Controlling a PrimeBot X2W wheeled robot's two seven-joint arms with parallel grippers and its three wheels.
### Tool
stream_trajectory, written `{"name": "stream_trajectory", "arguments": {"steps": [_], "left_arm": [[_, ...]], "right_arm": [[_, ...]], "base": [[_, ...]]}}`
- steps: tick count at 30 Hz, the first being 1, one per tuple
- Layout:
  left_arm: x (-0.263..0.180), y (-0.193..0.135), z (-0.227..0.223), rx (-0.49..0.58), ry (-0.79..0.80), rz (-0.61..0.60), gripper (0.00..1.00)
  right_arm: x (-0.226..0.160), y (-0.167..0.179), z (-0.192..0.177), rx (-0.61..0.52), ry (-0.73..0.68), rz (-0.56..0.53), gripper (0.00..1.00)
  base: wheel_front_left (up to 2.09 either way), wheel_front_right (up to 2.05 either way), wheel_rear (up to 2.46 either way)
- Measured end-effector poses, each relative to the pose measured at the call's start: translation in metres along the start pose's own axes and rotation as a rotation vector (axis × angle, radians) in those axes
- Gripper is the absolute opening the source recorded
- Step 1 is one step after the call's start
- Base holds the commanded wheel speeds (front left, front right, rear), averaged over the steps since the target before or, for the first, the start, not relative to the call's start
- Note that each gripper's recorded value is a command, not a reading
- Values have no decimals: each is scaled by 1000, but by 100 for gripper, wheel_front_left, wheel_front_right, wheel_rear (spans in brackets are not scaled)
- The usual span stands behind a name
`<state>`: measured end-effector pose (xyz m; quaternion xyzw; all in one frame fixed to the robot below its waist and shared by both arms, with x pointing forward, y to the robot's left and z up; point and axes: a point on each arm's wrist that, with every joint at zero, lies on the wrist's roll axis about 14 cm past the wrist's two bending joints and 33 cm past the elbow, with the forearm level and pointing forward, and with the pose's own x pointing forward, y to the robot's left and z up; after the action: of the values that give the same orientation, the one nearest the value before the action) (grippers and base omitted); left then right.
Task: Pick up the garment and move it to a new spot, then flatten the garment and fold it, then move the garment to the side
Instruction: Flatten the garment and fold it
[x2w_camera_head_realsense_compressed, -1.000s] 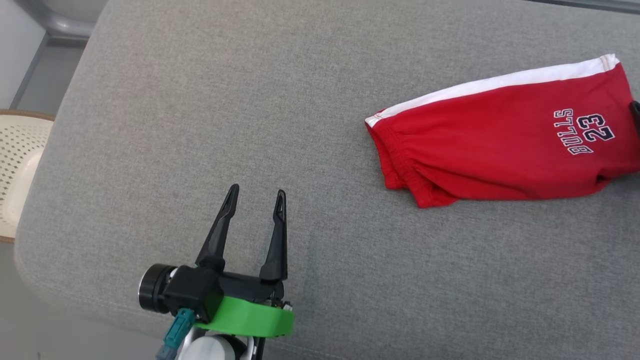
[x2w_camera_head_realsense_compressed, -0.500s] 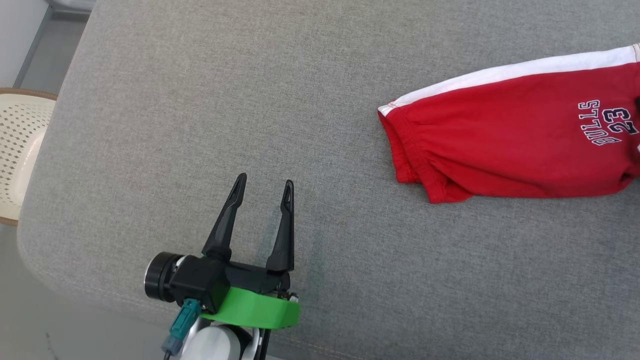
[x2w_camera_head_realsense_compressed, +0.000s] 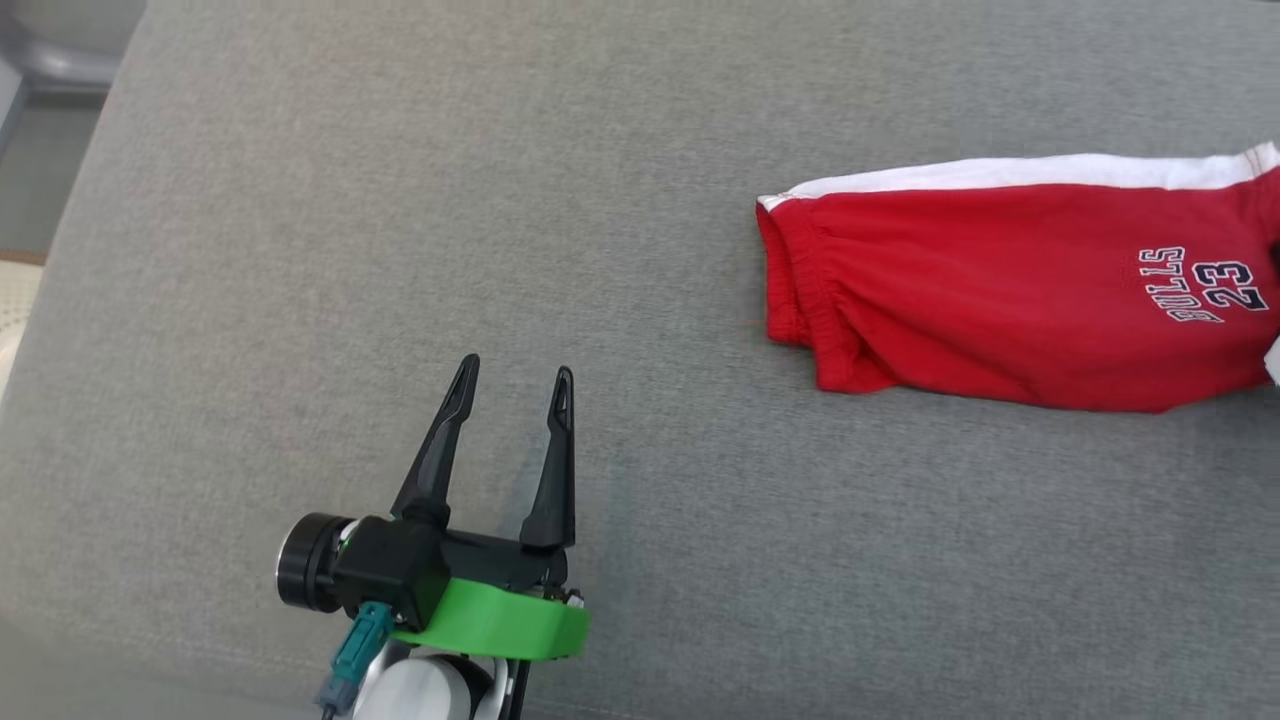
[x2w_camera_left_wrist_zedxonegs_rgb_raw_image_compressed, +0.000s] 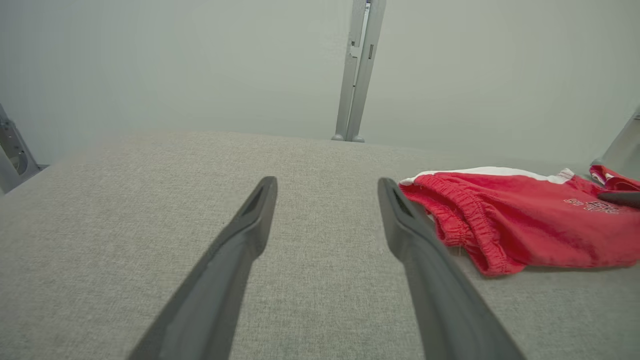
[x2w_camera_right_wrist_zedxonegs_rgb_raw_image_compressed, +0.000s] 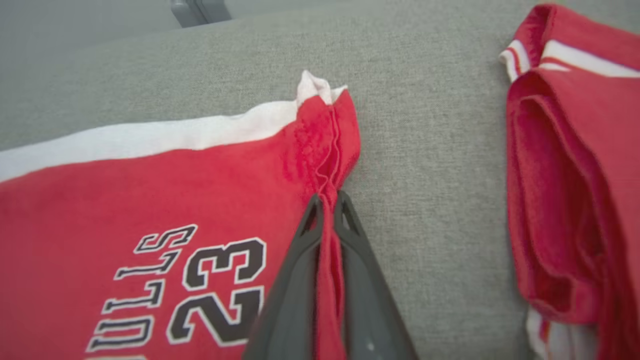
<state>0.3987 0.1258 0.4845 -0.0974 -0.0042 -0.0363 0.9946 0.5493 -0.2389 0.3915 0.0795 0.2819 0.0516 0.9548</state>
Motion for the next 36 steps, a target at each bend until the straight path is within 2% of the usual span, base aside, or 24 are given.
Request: {"name": "stream_trajectory", "arguments": {"steps": [6, 11, 19, 25, 31, 36], "left_arm": [[2, -18, 1, -19, -8, -56, 100], [2, -31, 7, -26, -24, -96, 100], [-6, -37, 18, -31, -50, -107, 100], [-16, -27, 23, -33, -60, -68, 100], [-22, -20, 28, -42, -69, -43, 100], [-26, -16, 29, -50, -70, -26, 100]], "right_arm": [[-37, -34, 24, -69, -73, -62, 0], [-55, -23, 54, -163, -145, -44, 0], [-65, 43, 93, -283, -235, 74, 0], [-66, 116, 101, -328, -266, 211, 0], [-66, 185, 75, -282, -234, 358, 0], [-60, 217, 44, -256, -167, 419, 0]], "base": [[0, 0, 0], [0, 0, 0], [0, 0, 0], [0, 0, 0], [0, 0, 0], [0, 0, 0]]}}
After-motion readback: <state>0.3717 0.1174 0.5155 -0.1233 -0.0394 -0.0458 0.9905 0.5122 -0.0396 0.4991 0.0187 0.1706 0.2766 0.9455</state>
